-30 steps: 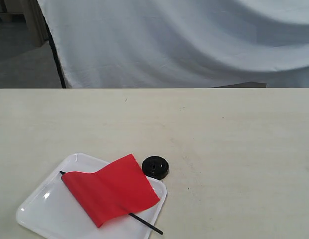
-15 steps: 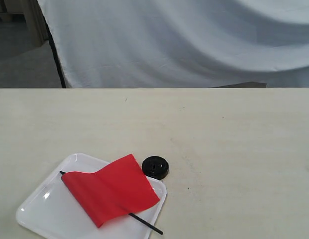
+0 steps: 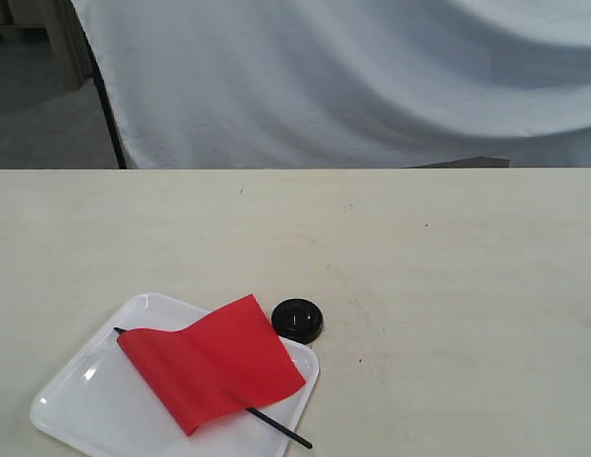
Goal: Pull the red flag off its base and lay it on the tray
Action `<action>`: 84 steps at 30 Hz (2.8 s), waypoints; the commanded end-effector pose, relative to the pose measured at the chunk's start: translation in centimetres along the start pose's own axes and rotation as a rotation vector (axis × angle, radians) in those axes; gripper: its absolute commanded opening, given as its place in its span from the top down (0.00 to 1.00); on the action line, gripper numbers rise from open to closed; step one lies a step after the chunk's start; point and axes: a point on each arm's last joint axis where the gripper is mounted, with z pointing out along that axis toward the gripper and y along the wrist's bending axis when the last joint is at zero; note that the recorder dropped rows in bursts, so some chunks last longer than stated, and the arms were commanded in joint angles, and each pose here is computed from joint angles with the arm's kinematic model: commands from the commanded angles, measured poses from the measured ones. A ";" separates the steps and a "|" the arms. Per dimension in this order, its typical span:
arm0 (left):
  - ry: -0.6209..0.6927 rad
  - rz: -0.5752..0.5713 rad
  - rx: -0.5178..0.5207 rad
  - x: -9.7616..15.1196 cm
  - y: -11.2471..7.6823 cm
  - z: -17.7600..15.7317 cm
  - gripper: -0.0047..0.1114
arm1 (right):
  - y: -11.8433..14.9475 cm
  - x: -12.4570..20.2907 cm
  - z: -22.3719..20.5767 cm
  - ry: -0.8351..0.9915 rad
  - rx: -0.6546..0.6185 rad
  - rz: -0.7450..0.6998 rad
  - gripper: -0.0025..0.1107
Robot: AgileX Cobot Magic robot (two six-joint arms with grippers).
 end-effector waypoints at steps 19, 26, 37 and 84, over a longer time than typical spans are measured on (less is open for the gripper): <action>-0.007 0.001 0.003 0.0 0.0 0.0 0.96 | -0.1 0.1 0.0 0.005 0.007 -0.178 0.97; -0.007 0.001 0.003 0.0 0.0 0.0 0.96 | -0.1 0.3 0.0 0.030 0.010 -0.130 0.97; -0.007 0.001 0.003 0.0 0.0 0.0 0.96 | 0.0 1.5 -0.2 0.157 -0.001 0.060 0.97; -0.007 0.001 0.003 0.0 0.0 0.0 0.96 | 0.1 1.7 -0.2 0.184 -0.004 0.093 0.97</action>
